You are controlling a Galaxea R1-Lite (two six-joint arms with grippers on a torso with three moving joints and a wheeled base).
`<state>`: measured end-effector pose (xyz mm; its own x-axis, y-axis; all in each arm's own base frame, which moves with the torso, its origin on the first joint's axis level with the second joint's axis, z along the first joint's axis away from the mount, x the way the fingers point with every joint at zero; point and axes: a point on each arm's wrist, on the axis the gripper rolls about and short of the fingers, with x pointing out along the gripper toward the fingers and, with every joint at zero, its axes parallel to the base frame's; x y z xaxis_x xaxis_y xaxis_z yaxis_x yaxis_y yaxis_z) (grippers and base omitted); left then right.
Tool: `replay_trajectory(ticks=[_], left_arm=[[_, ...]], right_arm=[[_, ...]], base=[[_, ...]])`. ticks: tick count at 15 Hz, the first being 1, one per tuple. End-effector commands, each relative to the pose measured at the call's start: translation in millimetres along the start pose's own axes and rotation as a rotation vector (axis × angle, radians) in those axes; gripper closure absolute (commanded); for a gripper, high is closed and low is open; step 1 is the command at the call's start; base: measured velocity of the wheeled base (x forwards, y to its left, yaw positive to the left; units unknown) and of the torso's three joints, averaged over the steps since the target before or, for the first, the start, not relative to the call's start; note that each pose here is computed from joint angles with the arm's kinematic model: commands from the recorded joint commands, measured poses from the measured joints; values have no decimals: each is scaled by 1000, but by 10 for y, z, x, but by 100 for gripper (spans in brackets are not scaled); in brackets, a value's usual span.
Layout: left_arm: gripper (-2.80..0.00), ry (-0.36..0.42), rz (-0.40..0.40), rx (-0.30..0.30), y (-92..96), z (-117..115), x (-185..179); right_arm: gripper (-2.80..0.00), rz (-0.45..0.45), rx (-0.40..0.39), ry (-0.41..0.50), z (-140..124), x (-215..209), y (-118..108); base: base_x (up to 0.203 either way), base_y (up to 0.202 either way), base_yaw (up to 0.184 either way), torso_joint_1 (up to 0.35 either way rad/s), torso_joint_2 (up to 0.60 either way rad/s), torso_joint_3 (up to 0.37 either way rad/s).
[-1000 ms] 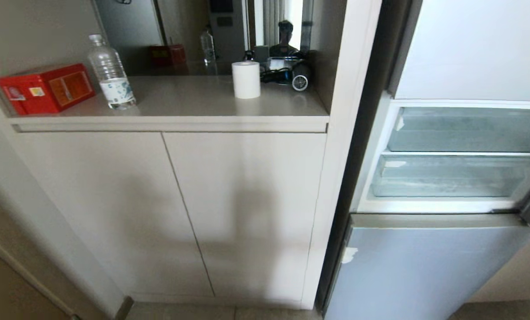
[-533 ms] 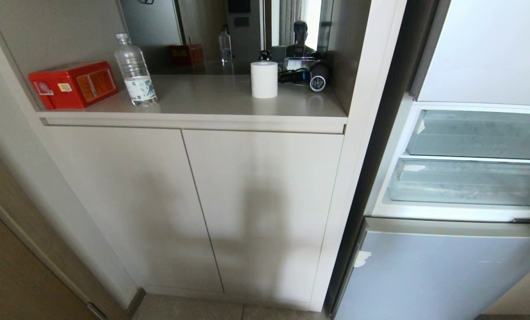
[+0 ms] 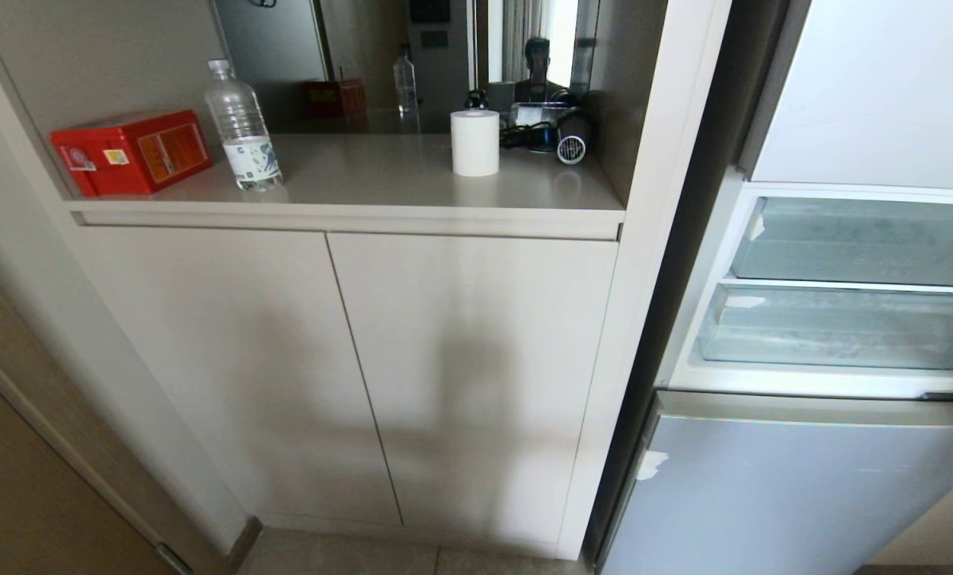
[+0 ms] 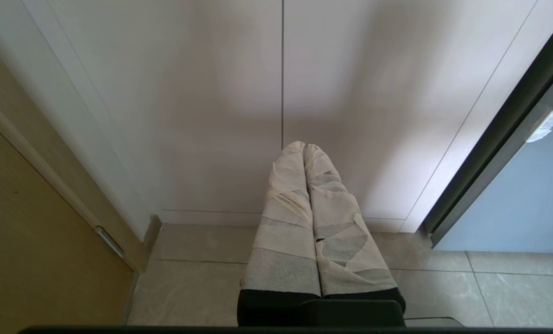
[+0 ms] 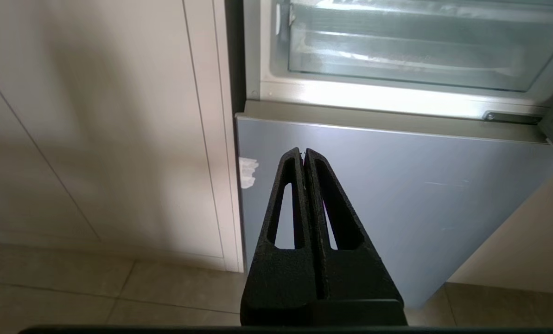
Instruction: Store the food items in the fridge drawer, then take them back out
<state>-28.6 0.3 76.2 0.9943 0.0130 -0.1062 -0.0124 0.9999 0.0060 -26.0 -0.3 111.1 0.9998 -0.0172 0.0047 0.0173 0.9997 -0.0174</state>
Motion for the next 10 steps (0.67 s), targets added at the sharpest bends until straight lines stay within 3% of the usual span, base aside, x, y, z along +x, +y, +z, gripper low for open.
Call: replay_trajectory(ticks=[1, 5, 7, 10], left_arm=[[0, 1, 1, 0, 0, -2, 0], [0, 1, 1, 0, 0, -2, 0], [0, 1, 1, 0, 0, -2, 0], [0, 1, 1, 0, 0, -2, 0]], right_arm=[[0, 1, 9, 93, 267, 163, -2], [0, 17, 93, 280, 805, 934, 6], [0, 26, 120, 353, 834, 1461, 21], [0, 32, 140, 377, 711, 2052, 39]], base=[[0, 0, 0, 0, 0, 0], [0, 0, 0, 0, 0, 0], [0, 0, 0, 0, 0, 0], [0, 0, 0, 0, 0, 0]])
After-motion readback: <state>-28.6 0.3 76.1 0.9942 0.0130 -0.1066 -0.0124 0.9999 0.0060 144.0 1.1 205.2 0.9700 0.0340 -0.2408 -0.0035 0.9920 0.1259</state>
